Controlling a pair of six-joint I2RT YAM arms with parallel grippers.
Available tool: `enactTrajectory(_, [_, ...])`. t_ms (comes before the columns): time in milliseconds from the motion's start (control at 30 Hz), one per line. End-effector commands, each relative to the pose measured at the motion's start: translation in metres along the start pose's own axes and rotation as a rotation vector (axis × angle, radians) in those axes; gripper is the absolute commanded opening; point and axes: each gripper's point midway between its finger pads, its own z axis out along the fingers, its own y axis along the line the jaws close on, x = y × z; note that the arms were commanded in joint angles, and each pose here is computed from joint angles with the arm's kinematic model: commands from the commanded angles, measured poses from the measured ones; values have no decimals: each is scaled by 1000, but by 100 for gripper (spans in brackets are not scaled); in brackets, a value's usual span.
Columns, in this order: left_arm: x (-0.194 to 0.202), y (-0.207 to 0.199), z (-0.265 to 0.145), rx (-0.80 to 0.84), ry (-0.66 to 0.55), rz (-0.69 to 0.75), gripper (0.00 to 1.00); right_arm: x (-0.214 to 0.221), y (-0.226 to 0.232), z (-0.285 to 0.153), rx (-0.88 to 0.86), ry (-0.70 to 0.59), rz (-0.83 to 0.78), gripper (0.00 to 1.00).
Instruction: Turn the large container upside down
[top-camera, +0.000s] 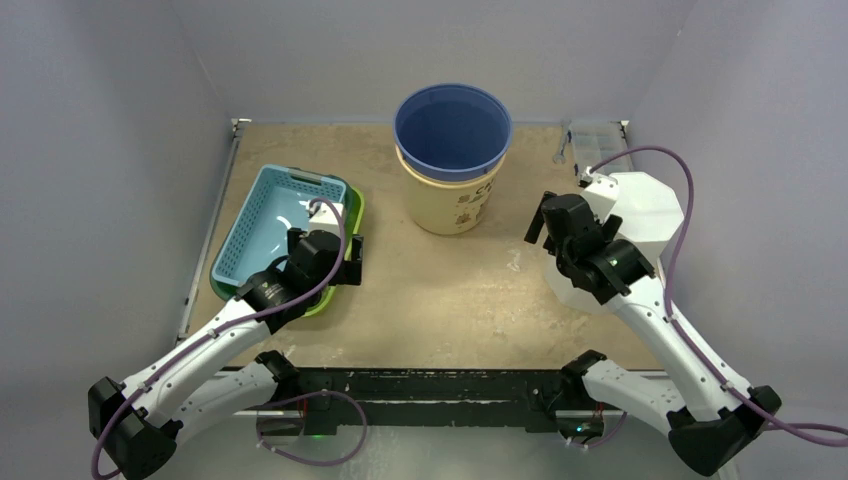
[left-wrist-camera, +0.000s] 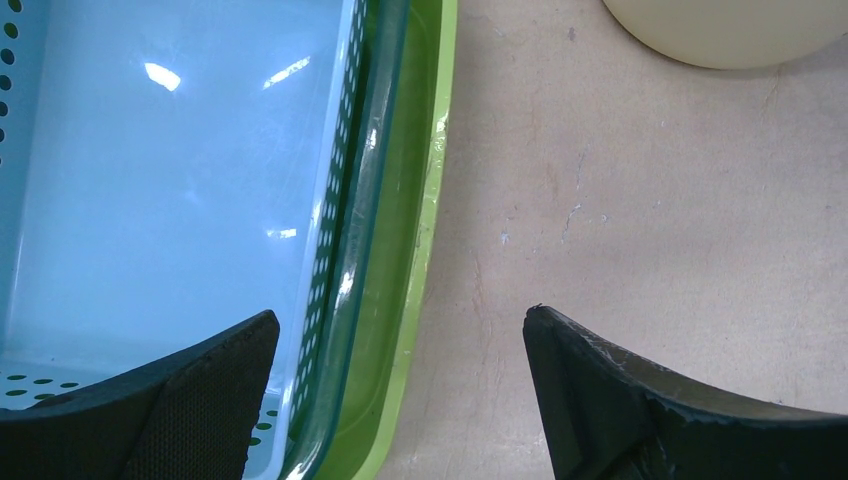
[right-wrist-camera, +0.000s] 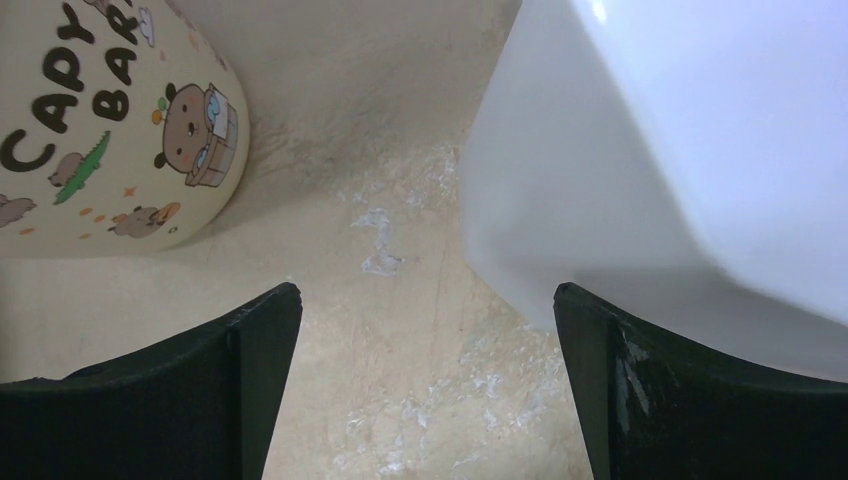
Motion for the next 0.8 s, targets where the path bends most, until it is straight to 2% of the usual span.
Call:
enactTrajectory(0, [-23, -5, -6, 23, -57, -37, 91, -18, -22, -25, 36, -44, 63, 99])
enactTrajectory(133, [-23, -6, -6, 28, -56, -33, 91, -1, -42, -25, 87, -49, 147, 99])
enactTrajectory(267, [-22, -6, -5, 28, -53, -27, 91, -2, -54, -22, 150, -90, 203, 99])
enactTrajectory(567, [-21, -10, -4, 47, -42, -22, 90, -51, -83, 3, 284, -233, 187, 99])
enactTrajectory(767, [-21, -10, -4, 46, -45, -25, 90, -81, -87, 44, 201, -214, 171, 99])
